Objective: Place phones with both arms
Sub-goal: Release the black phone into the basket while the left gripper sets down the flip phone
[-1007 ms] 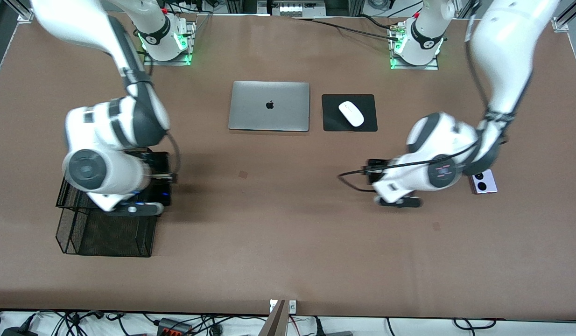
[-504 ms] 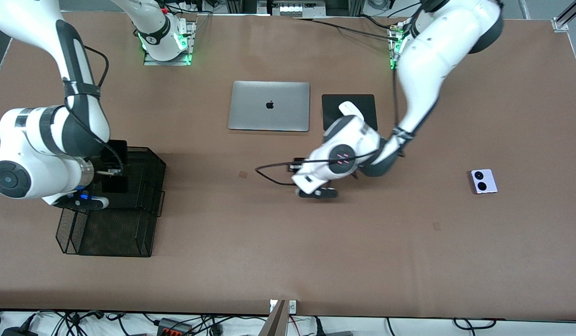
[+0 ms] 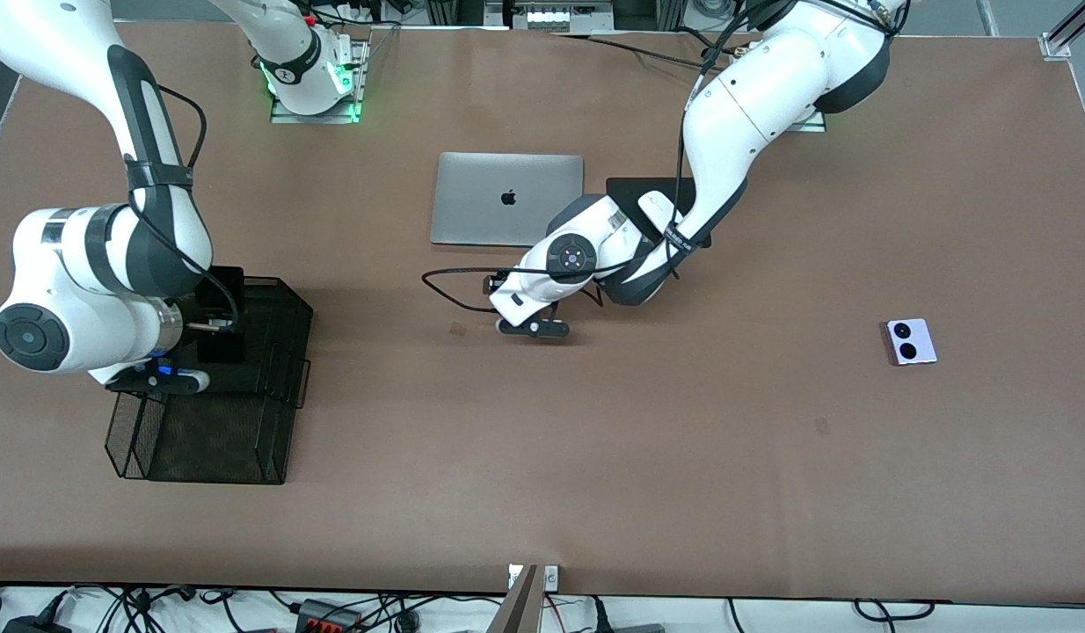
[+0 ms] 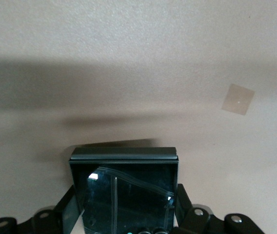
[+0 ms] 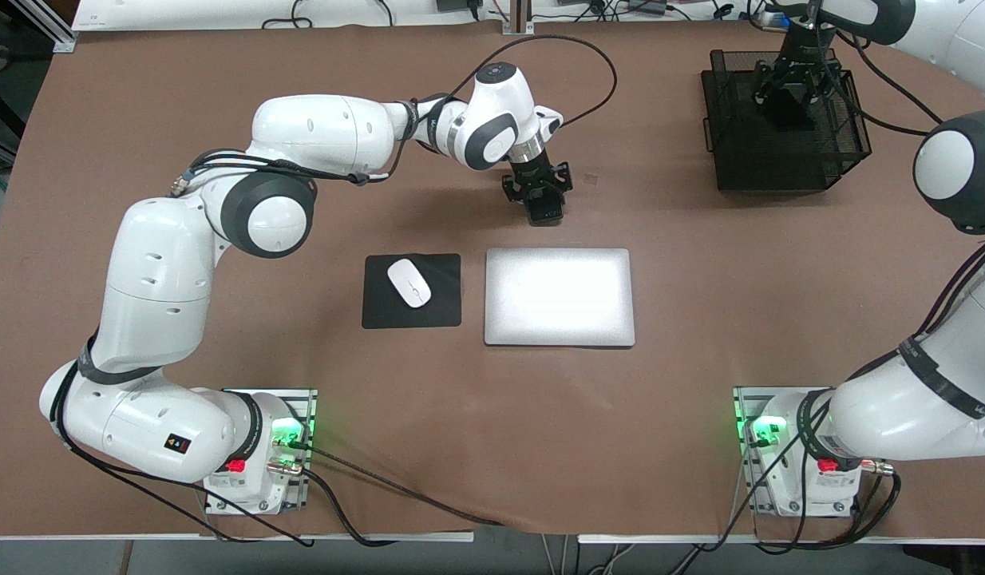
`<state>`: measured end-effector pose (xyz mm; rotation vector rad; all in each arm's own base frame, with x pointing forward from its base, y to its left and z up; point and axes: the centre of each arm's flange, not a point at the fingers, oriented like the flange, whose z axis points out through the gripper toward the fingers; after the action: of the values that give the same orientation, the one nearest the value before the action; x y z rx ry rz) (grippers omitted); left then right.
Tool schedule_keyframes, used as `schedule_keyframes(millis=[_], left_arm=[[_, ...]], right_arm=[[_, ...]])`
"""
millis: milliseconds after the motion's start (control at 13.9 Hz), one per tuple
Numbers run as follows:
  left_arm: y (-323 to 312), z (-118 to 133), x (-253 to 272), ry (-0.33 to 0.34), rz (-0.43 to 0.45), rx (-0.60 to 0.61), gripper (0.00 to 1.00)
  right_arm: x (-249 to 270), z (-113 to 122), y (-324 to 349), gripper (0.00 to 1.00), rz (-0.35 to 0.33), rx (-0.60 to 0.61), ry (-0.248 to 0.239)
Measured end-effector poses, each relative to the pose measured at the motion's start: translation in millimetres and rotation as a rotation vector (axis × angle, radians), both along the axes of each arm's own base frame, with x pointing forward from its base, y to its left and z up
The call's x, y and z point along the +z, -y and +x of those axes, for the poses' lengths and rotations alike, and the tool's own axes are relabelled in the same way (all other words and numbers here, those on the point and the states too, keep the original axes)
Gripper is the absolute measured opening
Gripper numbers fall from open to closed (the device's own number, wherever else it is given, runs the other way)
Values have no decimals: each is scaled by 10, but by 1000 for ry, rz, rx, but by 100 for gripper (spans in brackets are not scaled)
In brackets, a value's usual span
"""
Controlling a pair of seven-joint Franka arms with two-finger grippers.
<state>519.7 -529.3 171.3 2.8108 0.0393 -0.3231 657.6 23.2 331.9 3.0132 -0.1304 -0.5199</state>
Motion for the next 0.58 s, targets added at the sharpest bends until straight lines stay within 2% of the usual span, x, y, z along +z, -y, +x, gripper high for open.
schedule_keyframes(millis=[72,144,216,360,432,576], left_arm=[[0,1,-3,1,0,0,85],[4,5,3,3,-2,1,94],[4,27,29,8,-5,3,100],[-59,107,119,13,13,5,100],[-155,173,193,8,52,0,100],[-526,406,438,13,180,-9,100]], right_arm=[[-36,18,-7,79,1,1,11],[-75,36,-12,79,3,2,20],[-115,54,-16,79,4,3,28],[-190,80,-11,79,5,3,37],[-221,87,-8,79,5,2,38],[-231,95,-2,95,5,1,41]])
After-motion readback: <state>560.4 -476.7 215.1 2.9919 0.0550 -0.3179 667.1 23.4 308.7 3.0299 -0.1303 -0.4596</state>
